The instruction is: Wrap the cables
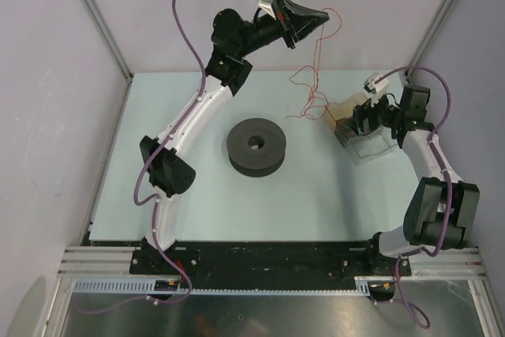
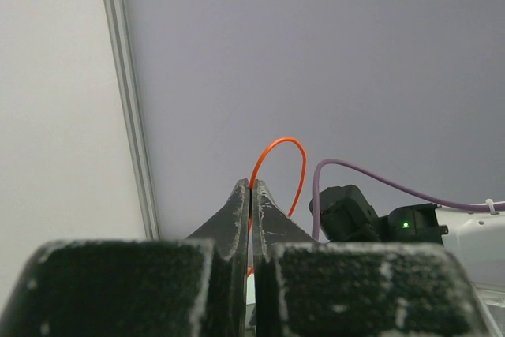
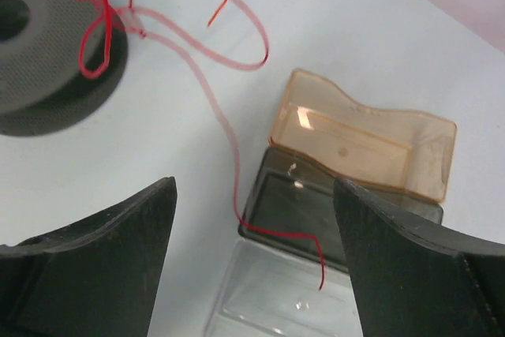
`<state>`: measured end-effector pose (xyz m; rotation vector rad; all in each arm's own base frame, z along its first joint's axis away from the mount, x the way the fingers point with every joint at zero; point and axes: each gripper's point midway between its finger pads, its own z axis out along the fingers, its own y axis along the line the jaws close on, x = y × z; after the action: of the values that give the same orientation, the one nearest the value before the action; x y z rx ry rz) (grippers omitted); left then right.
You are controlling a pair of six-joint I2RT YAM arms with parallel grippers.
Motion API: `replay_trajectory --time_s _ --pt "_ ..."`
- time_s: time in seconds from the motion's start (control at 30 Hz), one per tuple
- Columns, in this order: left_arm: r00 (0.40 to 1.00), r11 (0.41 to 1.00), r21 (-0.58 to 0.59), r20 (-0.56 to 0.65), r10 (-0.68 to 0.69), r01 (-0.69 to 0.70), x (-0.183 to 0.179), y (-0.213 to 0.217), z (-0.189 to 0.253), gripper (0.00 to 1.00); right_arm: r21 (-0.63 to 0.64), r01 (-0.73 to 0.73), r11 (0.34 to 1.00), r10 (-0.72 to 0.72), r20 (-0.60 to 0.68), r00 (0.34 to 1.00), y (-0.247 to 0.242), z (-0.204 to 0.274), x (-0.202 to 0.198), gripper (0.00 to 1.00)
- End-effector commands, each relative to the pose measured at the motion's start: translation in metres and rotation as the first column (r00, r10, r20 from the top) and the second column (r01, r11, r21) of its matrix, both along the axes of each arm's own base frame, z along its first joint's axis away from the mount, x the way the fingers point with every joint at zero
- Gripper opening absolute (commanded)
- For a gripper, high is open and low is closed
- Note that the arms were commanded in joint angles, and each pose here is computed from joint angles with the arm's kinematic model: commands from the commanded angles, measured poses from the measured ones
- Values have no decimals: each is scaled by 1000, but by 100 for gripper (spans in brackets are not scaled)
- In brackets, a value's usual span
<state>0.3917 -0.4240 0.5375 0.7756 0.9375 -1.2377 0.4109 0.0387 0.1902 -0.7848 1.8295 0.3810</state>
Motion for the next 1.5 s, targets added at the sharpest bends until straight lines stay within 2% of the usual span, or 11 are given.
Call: replay_trajectory --time_s 0.0,0.27,0.33,0.43,0.5,0.7,0.87,0.97,1.2,1.47 --pt "996 998 -60 90 -13 19 -32 17 45 0 116 -62 991 54 70 996 31 35 8 85" --pt "996 998 -54 83 -18 22 -38 19 45 0 163 -172 972 162 74 984 77 43 -3 85" --pt "996 998 -55 85 -20 25 -40 19 47 0 156 -175 972 162 95 982 79 45 2 78" --pt "996 998 -61 88 -21 27 -43 21 50 0 152 -149 977 135 98 986 74 41 12 57" --pt "996 998 -63 91 -23 29 -45 21 52 0 160 -134 978 121 90 989 70 37 15 54" --pt "995 998 -57 95 -9 14 -43 22 50 0 162 -102 982 95 53 994 53 37 9 75" --pt "997 999 -42 81 9 -6 -35 20 38 0 177 10 984 -21 63 998 15 57 8 81" --pt "997 999 -36 73 11 -8 -31 17 33 0 182 16 983 -28 62 998 6 68 -4 85" --pt "998 999 -45 62 4 -1 -29 14 34 0 231 -62 971 69 -22 997 48 71 -35 98" --pt "998 998 -55 62 -20 23 -41 18 44 0 232 -110 966 125 -48 991 111 48 -12 99"
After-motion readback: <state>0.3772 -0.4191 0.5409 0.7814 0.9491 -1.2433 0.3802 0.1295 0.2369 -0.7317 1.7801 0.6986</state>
